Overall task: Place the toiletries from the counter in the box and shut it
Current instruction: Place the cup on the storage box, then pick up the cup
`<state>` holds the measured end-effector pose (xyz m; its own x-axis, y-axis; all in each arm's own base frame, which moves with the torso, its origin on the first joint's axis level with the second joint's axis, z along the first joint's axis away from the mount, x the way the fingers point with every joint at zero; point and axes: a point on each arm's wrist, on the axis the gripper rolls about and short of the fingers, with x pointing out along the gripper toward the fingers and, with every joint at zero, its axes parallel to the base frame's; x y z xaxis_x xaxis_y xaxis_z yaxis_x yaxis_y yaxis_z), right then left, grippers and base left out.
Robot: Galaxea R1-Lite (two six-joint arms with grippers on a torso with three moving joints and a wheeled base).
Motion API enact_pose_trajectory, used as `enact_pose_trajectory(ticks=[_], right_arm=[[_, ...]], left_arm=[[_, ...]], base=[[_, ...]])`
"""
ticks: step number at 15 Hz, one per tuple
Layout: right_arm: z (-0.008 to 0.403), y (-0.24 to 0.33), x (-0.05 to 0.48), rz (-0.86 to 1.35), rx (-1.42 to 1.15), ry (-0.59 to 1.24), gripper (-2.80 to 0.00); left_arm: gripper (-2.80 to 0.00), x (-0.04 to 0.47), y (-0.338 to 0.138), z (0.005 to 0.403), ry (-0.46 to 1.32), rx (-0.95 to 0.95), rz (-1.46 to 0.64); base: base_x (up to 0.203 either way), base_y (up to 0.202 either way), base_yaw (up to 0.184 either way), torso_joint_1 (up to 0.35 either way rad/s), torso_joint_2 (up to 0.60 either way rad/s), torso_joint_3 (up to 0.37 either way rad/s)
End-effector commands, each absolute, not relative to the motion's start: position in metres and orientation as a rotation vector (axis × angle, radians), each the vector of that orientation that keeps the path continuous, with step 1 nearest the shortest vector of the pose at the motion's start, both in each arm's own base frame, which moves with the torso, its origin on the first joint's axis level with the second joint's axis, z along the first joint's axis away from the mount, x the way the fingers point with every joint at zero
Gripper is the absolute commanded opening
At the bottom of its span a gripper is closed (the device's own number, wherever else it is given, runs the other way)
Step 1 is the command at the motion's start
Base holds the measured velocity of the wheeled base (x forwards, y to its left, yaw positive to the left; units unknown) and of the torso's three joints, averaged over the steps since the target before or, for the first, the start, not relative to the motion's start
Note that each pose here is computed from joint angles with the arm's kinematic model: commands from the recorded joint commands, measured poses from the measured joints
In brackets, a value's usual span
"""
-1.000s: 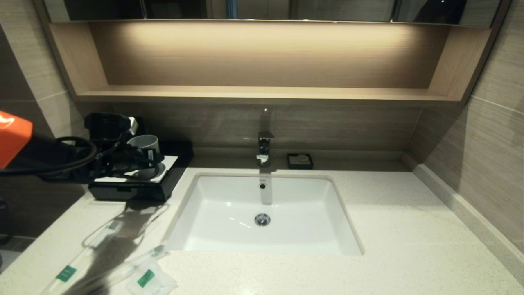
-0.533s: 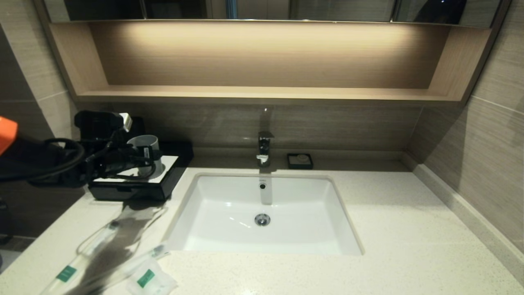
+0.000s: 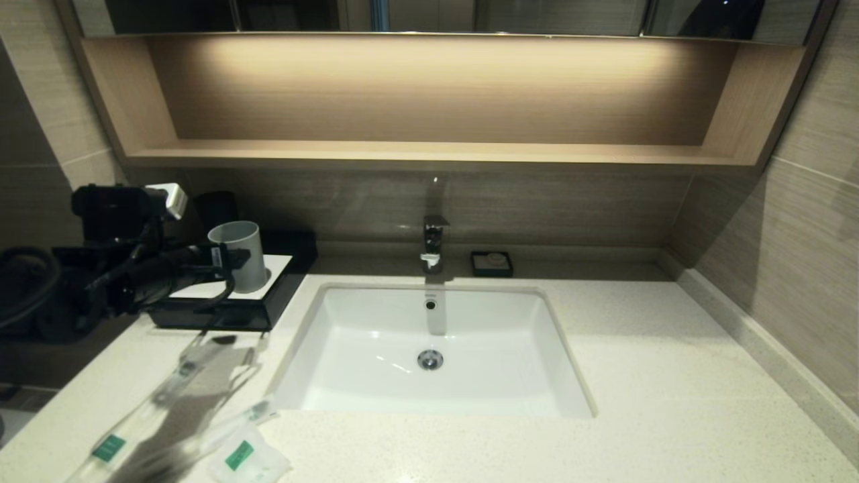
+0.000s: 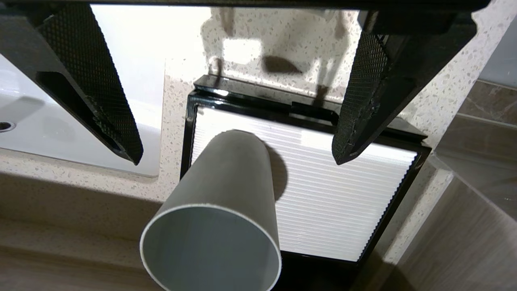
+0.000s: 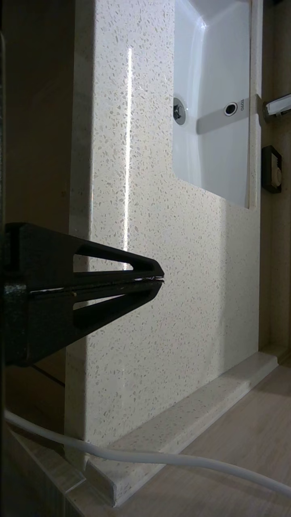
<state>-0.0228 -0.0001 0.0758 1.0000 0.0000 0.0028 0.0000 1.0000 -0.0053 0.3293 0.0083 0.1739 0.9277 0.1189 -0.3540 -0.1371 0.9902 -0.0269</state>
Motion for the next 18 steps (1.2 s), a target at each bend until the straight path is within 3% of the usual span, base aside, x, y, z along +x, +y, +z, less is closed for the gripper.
enact_pose_trajectory(ticks=[1, 7, 8, 18], right_arm=[[0.075, 0.0, -0.023, 0.0, -0.005, -0.002, -2.8], [0.075, 0.0, -0.023, 0.0, -0.006, -0.002, -2.8], [0.075, 0.0, -0.023, 0.0, -0.005, -0.002, -2.8], [0.075, 0.0, -0.023, 0.0, -0.006, -0.002, -2.8]], left_arm=[[0.0, 0.311, 0.008, 0.181, 0.334, -0.054, 0.131], [0.0, 0.293, 0.008, 0.16, 0.364, -0.055, 0.13], [-2.8, 0.292, 0.008, 0.156, 0.357, -0.055, 0.13], [-2.8, 0.281, 0.003, 0.132, 0.369, -0.048, 0.112]], base=[[0.0, 0.0, 0.0, 0.0, 0.0, 0.0], [0.0, 0.0, 0.0, 0.0, 0.0, 0.0], [0.0, 0.0, 0.0, 0.0, 0.0, 0.0], [0.0, 0.0, 0.0, 0.0, 0.0, 0.0]])
